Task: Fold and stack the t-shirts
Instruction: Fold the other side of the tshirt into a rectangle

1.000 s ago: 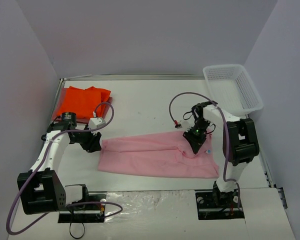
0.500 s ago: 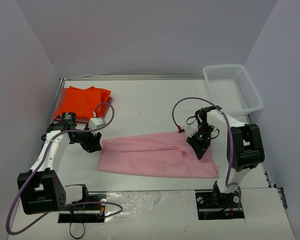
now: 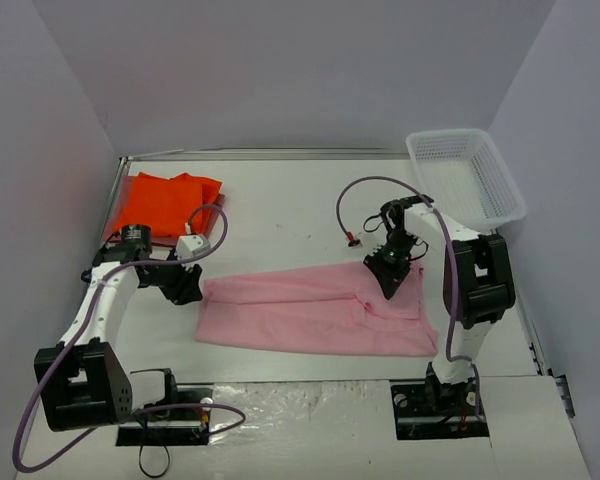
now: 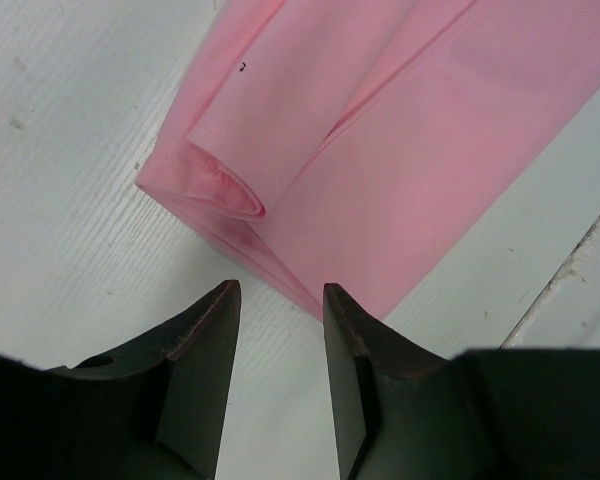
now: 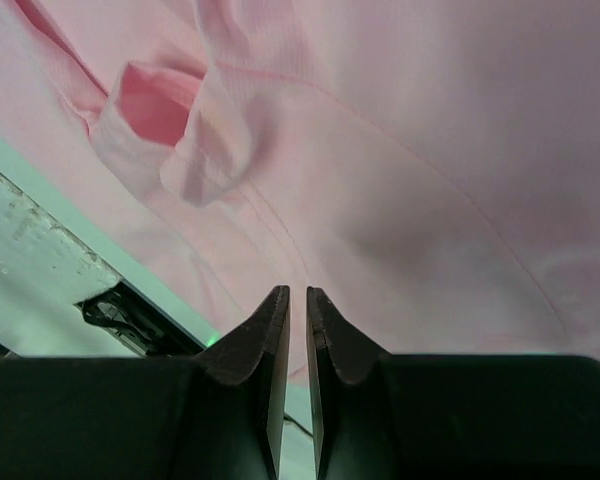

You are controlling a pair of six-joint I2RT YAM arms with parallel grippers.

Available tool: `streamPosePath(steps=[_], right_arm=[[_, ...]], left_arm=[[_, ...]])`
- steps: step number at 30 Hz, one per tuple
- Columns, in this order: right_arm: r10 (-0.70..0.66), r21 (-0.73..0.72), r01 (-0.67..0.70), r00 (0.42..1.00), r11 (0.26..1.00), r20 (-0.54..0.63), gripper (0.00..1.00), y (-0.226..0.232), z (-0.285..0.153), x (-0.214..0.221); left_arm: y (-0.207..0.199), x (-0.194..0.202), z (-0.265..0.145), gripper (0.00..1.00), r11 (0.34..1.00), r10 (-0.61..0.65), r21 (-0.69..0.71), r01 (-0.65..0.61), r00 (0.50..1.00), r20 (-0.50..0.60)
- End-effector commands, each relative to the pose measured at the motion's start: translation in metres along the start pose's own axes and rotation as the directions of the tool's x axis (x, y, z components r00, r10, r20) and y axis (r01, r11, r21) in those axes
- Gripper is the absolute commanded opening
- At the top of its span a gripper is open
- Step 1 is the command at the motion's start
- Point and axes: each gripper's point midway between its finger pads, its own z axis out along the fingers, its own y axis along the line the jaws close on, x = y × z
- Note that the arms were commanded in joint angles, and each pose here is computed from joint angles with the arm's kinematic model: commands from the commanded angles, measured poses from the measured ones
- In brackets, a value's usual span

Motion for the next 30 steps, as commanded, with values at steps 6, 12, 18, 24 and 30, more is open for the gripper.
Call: streamPosePath(steps=[6,12,18,24,30], right_arm=[[-0.027,-0.064,0.024,0.998,0.998,-0.056,0.09,0.024,0.018,-0.018],[-0.071,-0.088,0.063,0.993,0.994,-0.094,0.09,0.043,0.037,-0.023],[-0.105,-0.098,0.093,0.986,0.991,-0.126,0.09,0.06,0.048,-0.021],[-0.118,-0.107,0.102,0.981,0.989,-0.152,0.09,0.063,0.056,-0.019],[-0.126,-0.088,0.116,0.985,0.989,-0.117,0.09,0.063,0.046,-0.028]], left_arm=[[-0.002,-0.004,-0.005,0.38,1.0,0.009,-0.007,-0.009,0.999,0.035],[-0.001,-0.003,-0.005,0.38,1.0,0.005,-0.01,-0.004,0.999,0.033],[0.0,-0.003,-0.004,0.39,1.0,0.002,-0.01,-0.002,1.0,0.031],[0.0,-0.002,-0.004,0.4,1.0,0.001,-0.012,0.0,1.0,0.029],[0.004,-0.004,-0.003,0.48,1.0,-0.015,-0.017,0.015,0.999,0.028]])
